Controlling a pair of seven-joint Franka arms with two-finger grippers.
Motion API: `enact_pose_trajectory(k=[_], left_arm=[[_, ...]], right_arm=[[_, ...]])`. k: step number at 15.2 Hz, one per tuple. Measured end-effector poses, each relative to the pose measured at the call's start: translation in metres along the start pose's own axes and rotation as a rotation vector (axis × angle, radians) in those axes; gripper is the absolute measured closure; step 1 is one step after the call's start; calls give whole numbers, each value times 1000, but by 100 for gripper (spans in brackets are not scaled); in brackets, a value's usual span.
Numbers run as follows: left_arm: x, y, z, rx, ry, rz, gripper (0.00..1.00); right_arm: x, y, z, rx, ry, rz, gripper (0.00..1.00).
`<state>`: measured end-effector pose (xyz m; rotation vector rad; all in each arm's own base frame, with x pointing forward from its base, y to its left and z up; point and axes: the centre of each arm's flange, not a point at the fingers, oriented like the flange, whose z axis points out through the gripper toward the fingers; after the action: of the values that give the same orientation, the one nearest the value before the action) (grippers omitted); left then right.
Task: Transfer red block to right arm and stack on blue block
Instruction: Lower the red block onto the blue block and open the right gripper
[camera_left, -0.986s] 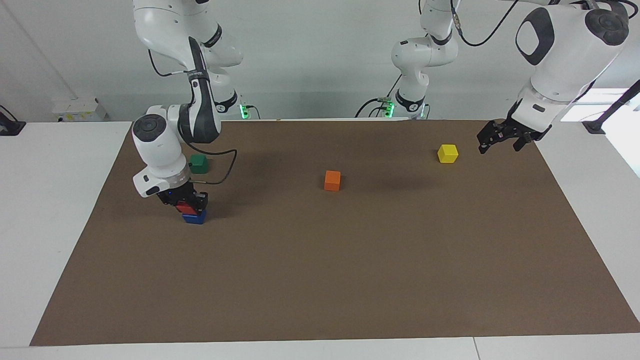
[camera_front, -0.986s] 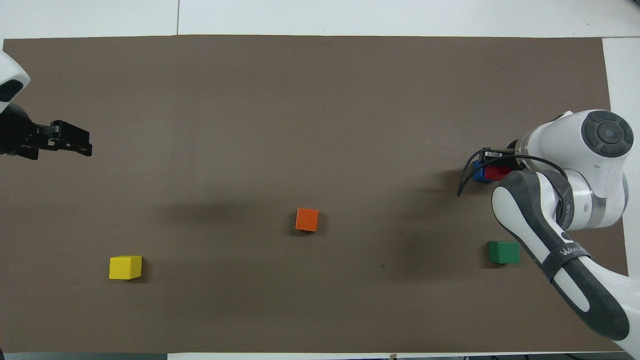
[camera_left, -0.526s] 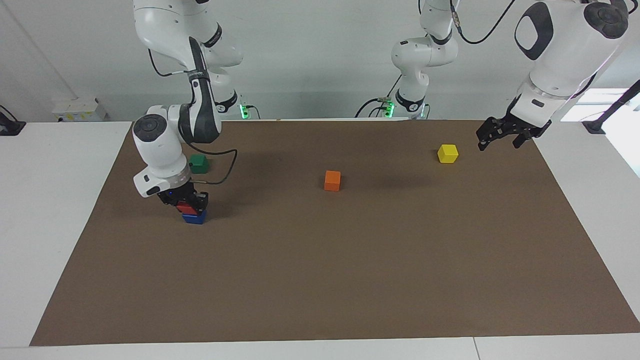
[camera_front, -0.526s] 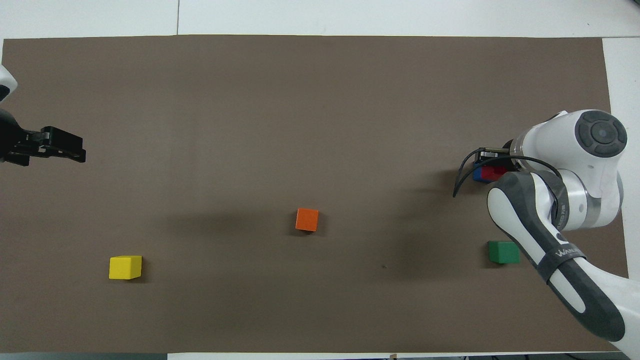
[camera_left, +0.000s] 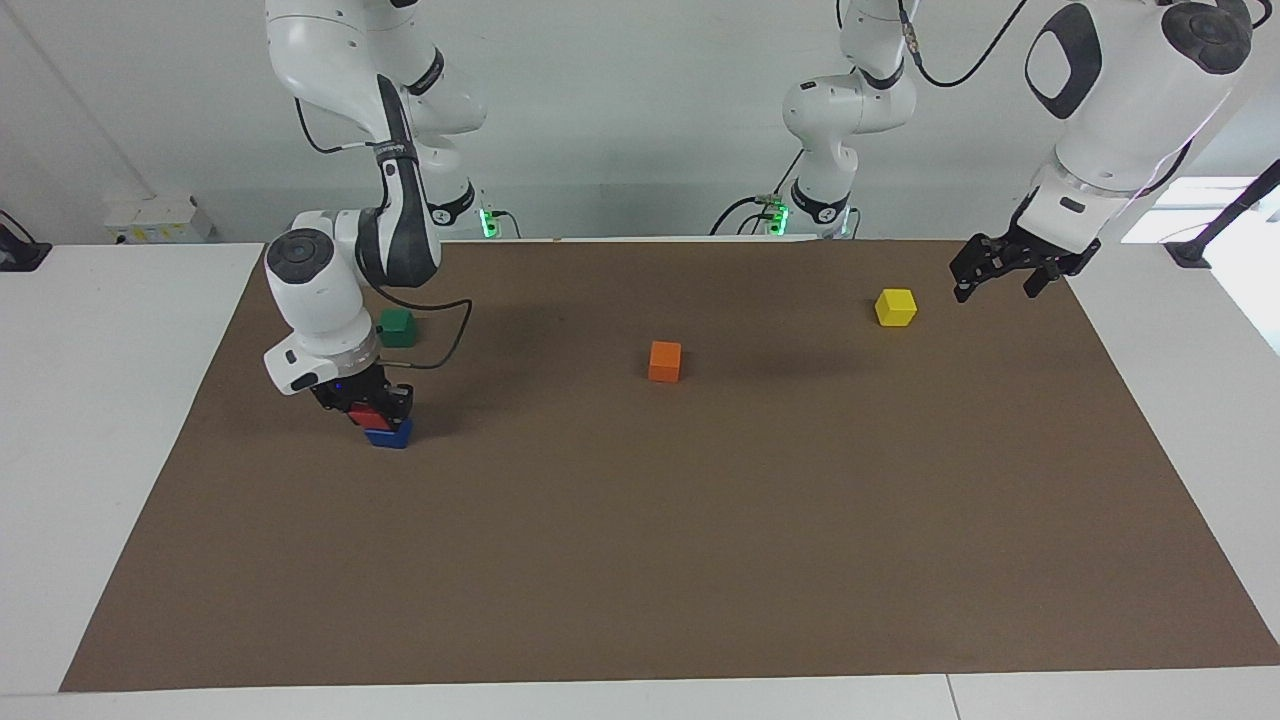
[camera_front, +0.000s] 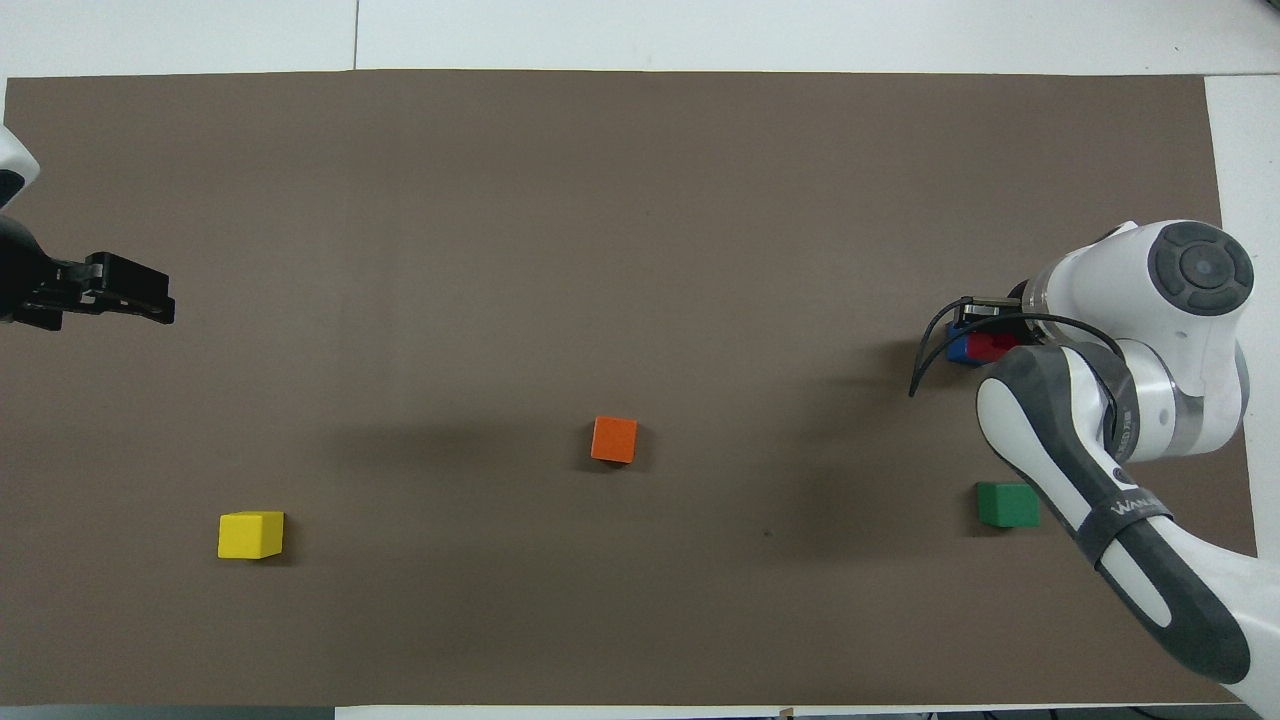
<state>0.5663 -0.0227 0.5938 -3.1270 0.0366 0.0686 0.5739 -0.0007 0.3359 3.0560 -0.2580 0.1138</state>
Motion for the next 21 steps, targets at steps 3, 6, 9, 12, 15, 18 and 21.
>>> enact_pose_trajectory(k=[3,6,9,12,15,18,21], left_arm=[[0,2,1,0,-3,8,0],[0,4,1,0,3,11,0],[1,4,2,0,4,11,0],[2,5,2,-1,12,14,0],[2,8,2,-1,12,26,0],[2,12,1,-2,13,50,0],[2,13,1,-2,14,53,0]], right_arm=[[0,0,3,0,-2,-1,23],[0,0,3,0,-2,-1,0],[4,-1,-4,-3,-6,-1,0],[22,-3,-43,-20,-38,1,0],[37,-4,-91,-26,-41,-52,0],[43,-1,-139,-18,-32,-114,0],[34,4,-196,29,-15,-124,0]])
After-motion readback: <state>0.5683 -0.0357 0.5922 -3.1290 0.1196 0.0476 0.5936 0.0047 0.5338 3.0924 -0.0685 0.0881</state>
